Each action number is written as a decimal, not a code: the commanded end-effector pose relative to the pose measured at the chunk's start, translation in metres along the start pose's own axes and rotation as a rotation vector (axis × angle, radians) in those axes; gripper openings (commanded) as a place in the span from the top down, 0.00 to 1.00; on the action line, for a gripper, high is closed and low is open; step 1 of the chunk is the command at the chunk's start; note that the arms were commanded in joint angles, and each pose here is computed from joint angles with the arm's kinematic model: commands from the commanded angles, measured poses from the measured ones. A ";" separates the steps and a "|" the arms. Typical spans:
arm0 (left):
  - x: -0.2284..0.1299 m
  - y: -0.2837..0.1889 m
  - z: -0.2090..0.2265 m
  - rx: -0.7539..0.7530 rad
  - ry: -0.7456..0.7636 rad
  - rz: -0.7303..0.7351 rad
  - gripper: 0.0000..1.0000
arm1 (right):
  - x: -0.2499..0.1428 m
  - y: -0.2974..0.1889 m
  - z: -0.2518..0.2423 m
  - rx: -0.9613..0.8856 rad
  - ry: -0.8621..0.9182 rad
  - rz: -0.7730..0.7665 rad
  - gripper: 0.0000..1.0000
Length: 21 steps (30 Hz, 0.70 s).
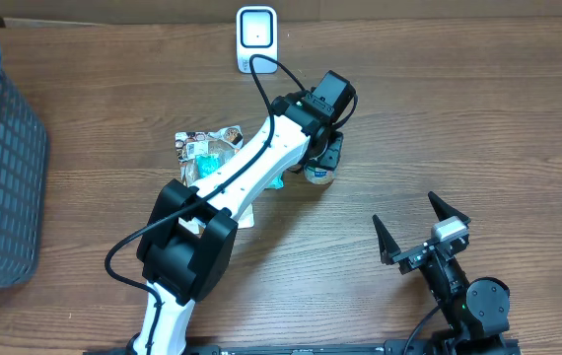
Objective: Scan the item barcode
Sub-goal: 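Carry the green-lidded jar past the scanner and set it on the table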
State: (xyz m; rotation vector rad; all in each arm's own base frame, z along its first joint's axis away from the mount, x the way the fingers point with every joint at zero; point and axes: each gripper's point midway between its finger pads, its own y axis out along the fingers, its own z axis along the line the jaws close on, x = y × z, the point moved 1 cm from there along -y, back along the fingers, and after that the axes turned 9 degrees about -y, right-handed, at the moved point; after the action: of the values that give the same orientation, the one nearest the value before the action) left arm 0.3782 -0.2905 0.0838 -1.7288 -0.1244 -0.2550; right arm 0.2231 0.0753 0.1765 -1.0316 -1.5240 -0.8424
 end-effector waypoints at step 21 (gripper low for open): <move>0.079 -0.210 0.101 -0.002 -0.071 -0.258 0.00 | -0.002 0.000 -0.001 -0.009 0.003 -0.002 0.00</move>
State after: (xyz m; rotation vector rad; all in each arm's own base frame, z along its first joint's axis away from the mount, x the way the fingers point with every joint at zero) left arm 0.4158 -0.2016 0.2017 -1.7150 -0.2780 -0.2045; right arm 0.2231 0.0753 0.1765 -1.0318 -1.5244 -0.8423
